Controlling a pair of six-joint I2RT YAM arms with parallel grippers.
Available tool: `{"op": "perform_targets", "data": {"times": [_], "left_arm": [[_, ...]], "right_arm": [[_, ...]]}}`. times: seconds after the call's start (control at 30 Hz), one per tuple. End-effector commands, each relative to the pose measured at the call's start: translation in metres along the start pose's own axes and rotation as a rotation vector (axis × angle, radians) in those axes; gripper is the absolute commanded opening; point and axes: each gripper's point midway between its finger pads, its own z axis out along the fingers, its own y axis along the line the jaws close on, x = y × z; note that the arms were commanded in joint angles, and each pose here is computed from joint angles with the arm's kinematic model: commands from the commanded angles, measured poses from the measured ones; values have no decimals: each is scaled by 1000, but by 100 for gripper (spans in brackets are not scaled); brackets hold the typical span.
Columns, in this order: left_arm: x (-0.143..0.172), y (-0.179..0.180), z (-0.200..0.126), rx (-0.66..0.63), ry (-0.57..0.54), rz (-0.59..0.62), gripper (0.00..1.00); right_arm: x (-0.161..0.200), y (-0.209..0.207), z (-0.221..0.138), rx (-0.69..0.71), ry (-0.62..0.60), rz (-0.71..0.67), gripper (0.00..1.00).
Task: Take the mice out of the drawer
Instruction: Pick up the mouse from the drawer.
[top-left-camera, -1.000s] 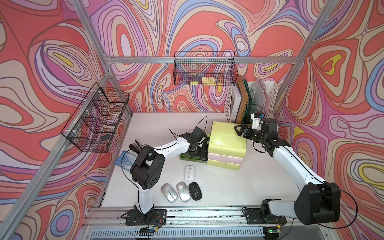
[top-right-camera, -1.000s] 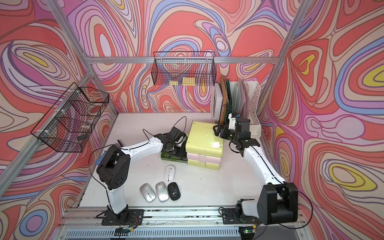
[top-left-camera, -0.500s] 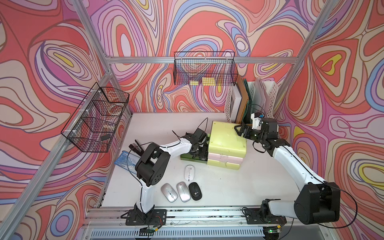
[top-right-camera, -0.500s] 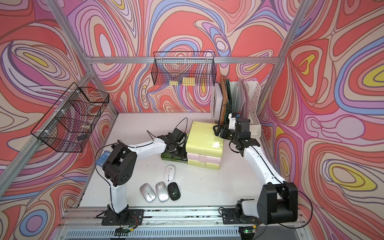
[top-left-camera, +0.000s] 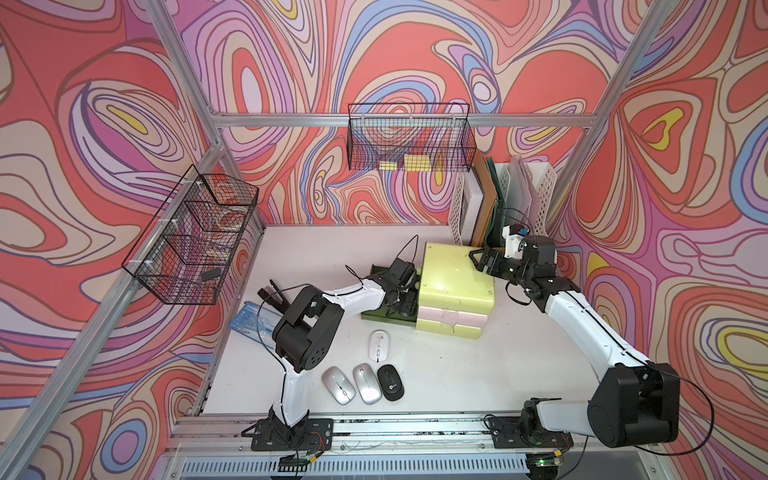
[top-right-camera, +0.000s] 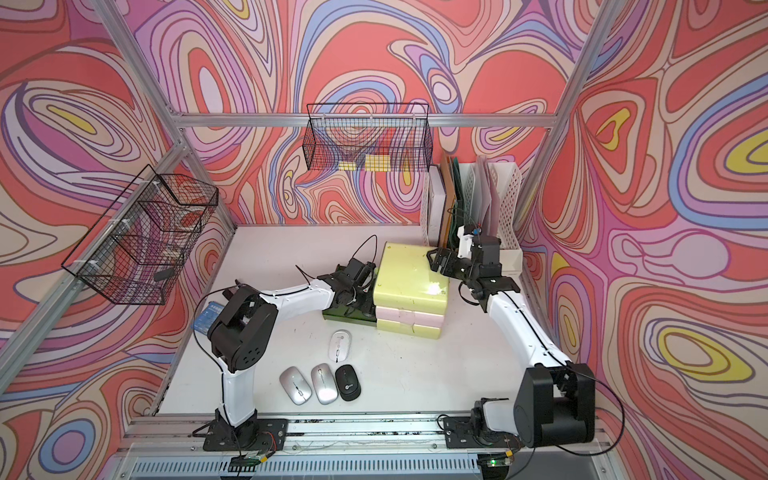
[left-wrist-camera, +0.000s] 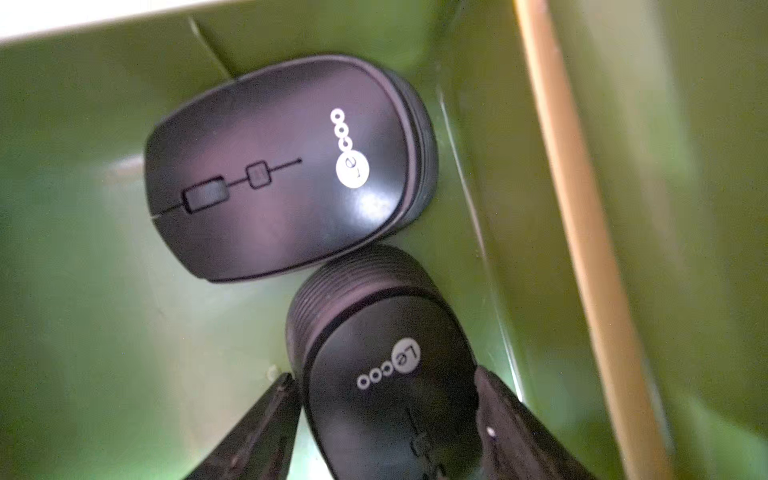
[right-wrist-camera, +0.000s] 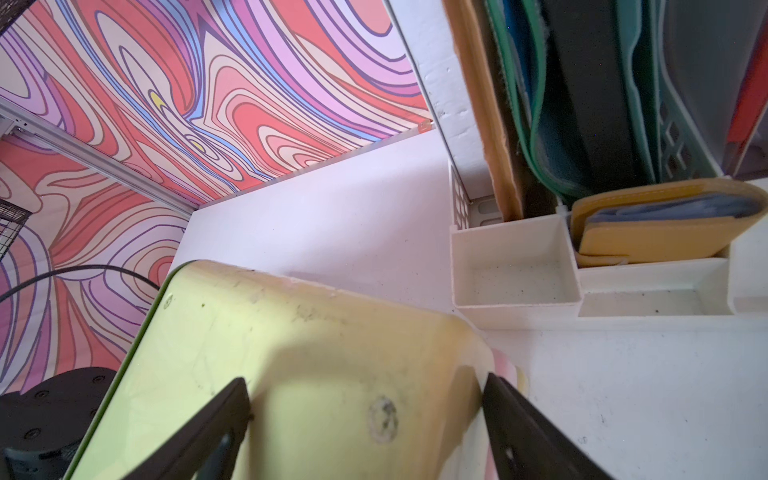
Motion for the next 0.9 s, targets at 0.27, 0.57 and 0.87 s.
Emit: {"op": "perform_targets", "data": {"times": [0.27,0.57,0.87], "left_arm": [[10,-19,36,9,-10,104,70],[10,-13,25,-30,-1,109,48],[14,-6,-1,-74,49,140,58]], "right_arm": [[102,-44,11,146,337,79,91],[102,-45,11,147,337,78,91],[102,-44,12,141,335,79,91]]}}
